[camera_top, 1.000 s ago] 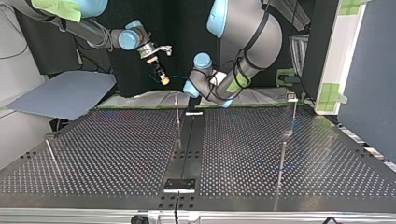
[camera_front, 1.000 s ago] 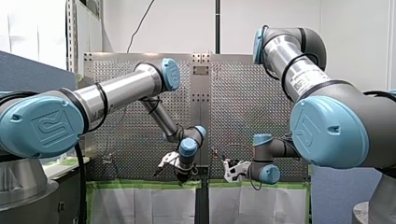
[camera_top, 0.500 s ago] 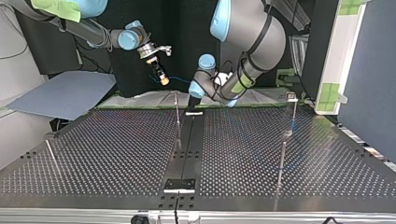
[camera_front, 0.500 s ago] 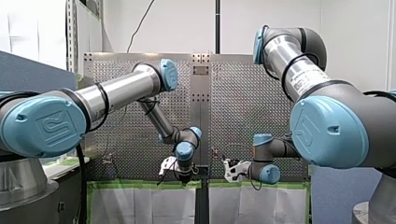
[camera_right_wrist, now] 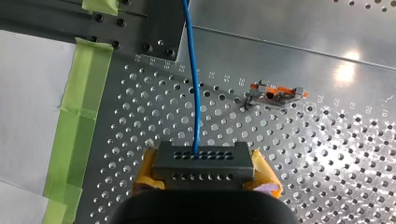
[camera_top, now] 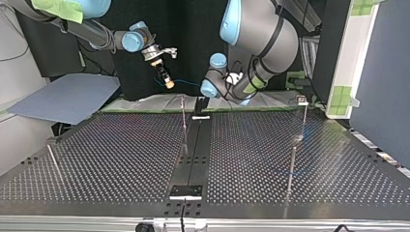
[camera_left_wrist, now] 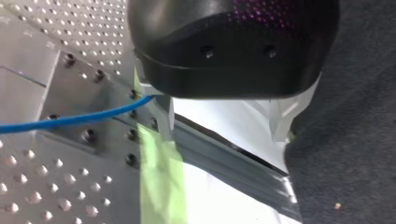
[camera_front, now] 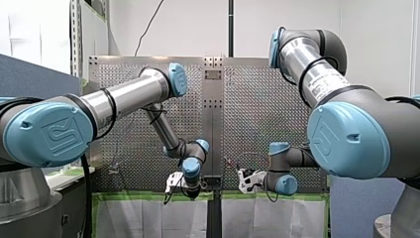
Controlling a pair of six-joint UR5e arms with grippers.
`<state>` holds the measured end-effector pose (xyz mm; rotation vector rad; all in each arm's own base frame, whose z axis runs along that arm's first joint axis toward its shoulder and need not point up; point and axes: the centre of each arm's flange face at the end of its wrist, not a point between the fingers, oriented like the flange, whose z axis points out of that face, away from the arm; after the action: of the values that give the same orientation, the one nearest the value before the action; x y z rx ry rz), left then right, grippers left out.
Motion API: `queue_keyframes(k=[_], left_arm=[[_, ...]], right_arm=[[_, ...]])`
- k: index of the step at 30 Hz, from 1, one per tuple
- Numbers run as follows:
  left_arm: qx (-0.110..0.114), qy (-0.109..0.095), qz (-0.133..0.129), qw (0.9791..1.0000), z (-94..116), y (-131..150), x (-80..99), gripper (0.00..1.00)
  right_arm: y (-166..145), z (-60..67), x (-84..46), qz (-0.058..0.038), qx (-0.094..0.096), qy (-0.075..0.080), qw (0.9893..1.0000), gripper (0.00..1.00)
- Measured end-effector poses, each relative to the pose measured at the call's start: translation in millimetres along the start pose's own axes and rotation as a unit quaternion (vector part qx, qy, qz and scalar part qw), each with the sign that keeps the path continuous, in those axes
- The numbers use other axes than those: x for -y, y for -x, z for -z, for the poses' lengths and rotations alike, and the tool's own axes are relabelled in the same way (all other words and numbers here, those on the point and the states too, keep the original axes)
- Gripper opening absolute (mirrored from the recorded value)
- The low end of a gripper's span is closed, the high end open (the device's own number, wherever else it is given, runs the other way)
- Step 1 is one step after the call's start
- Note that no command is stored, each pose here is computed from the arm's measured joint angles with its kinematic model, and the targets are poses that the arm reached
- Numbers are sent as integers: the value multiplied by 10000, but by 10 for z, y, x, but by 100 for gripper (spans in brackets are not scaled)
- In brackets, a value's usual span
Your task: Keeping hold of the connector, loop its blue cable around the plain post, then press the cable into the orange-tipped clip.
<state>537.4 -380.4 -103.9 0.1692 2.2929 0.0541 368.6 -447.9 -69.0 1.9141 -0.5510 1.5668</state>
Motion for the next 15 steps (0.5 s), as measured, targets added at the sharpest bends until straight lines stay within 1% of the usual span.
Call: queue_keyframes(k=[7,12,15], left_arm=[[314,-73,46,9995,-45,34,58,100],[448,-91,71,9989,-61,10,69,100],[549,-65,60,9985,-65,-11,79,100]], right_arm=[[2,1,-1,0,10,16,10000,0],[2,1,-3,2,11,22,10000,0],[4,1,-2,2,12,22,10000,0]])
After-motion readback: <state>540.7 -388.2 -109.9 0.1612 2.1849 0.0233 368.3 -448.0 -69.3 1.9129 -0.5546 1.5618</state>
